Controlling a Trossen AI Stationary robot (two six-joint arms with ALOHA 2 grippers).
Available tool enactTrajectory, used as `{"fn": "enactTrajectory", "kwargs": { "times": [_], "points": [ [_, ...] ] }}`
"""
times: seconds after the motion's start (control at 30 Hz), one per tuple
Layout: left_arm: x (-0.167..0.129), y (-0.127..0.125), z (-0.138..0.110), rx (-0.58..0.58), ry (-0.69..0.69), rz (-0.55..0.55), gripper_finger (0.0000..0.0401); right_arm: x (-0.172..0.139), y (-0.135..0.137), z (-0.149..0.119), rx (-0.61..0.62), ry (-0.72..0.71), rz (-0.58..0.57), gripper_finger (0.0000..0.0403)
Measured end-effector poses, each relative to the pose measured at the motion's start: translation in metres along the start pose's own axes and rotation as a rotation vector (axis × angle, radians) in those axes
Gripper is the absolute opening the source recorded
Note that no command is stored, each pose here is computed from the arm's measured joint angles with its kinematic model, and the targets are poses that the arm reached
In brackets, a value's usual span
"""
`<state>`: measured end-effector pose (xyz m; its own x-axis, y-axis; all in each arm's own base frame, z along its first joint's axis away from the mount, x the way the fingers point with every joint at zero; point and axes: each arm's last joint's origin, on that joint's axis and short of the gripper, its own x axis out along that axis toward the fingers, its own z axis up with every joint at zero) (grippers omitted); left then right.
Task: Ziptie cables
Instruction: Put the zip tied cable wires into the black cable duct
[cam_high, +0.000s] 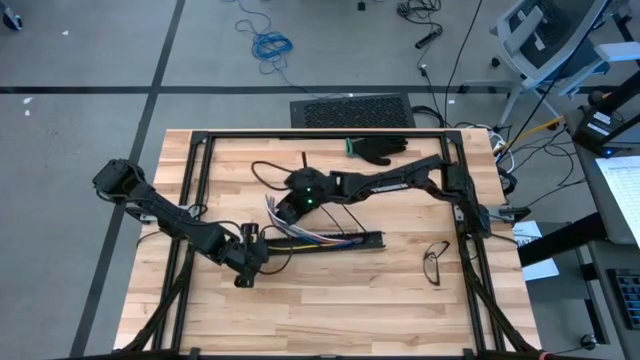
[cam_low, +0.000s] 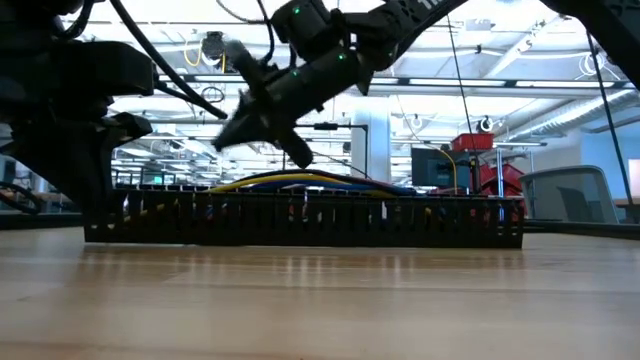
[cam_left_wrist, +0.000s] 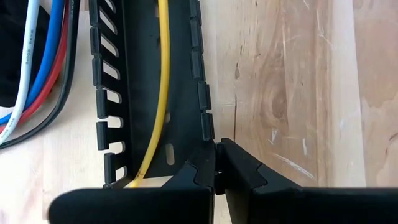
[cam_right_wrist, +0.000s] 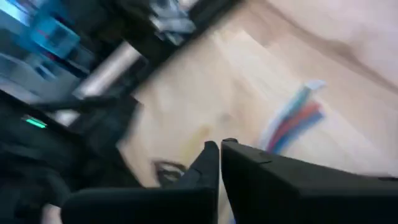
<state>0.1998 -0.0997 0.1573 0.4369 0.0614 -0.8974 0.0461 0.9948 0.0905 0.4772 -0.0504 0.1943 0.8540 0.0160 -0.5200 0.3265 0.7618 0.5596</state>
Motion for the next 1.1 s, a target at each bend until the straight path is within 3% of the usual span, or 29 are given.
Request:
{"fn": "enactTrajectory", "kwargs": {
  "times": [0.2, 0.57, 0.73, 0.93, 1.1],
  "points": [
    [0.0, 0.0, 0.0, 0.006, 0.0, 0.0, 0.0018, 0.012, -0.014, -0.028, -0.053, 0.165, -0.141, 0.0001],
    [0.0, 0.0, 0.0, 0.026, -0.001, -0.001, 0.0018, 0.037, -0.016, -0.064, -0.036, 0.243, -0.154, 0.0],
    [0.0, 0.0, 0.0, 0.03, -0.002, 0.001, 0.0018, 0.039, -0.007, -0.066, -0.043, 0.274, -0.022, 0.0],
    [0.0, 0.0, 0.0, 0.028, -0.007, 0.013, 0.0018, 0.039, -0.002, -0.066, -0.034, 0.262, 0.015, 0.0],
    [0.0, 0.0, 0.0, 0.026, -0.009, 0.018, 0.0018, 0.041, 0.006, -0.058, 0.007, 0.212, 0.124, 0.0]
  ]
}}
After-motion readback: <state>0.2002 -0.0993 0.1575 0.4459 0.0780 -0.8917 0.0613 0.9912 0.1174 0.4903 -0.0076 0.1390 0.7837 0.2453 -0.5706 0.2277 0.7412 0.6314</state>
